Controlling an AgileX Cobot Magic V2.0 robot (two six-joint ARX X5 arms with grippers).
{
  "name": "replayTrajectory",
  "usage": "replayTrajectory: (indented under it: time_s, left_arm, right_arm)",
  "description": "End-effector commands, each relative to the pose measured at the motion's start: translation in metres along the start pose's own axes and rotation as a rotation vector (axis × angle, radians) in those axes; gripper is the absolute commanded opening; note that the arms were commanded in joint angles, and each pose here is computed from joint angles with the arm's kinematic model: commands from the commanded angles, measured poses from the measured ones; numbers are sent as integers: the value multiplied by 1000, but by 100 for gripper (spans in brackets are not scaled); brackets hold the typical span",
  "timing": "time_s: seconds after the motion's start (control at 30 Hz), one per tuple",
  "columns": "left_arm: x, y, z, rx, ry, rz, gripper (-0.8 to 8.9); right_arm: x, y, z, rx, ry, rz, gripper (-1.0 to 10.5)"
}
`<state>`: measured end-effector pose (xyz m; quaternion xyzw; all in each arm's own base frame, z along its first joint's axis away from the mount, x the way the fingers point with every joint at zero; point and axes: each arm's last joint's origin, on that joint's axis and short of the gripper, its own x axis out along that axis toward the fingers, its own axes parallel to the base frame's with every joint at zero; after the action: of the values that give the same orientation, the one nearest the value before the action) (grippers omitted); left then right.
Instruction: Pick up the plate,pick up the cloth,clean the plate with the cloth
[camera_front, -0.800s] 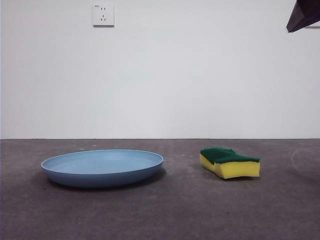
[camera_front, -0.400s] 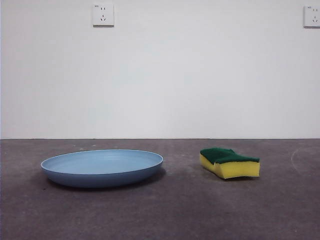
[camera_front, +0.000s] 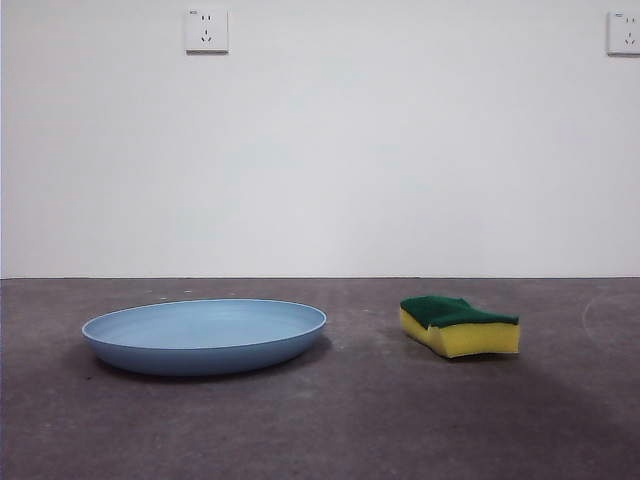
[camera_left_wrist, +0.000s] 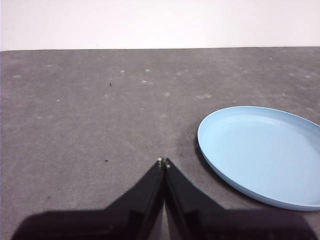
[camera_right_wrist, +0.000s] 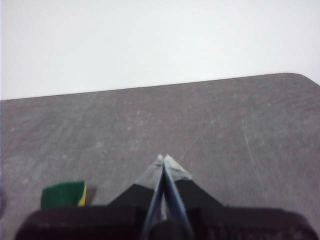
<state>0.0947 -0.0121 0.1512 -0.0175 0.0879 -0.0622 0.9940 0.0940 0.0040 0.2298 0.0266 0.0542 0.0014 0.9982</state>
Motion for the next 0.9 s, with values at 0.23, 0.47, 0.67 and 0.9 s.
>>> replayTrajectory:
  time_s: [0.23, 0.47, 0.67, 0.9]
  left_arm:
    - [1, 1, -4, -7, 10, 5, -3]
    - [1, 1, -4, -7, 10, 5, -2]
    - [1, 1, -4, -7, 10, 5, -2]
    - [1, 1, -4, -7, 10, 5, -2]
  right_arm:
    - [7, -3, -56, 5, 67, -2, 1]
    - [11, -4, -73, 13, 114, -5, 1]
    - [11, -4, -77, 12, 126, -6, 1]
    - [13, -4, -83, 15, 129, 4, 1]
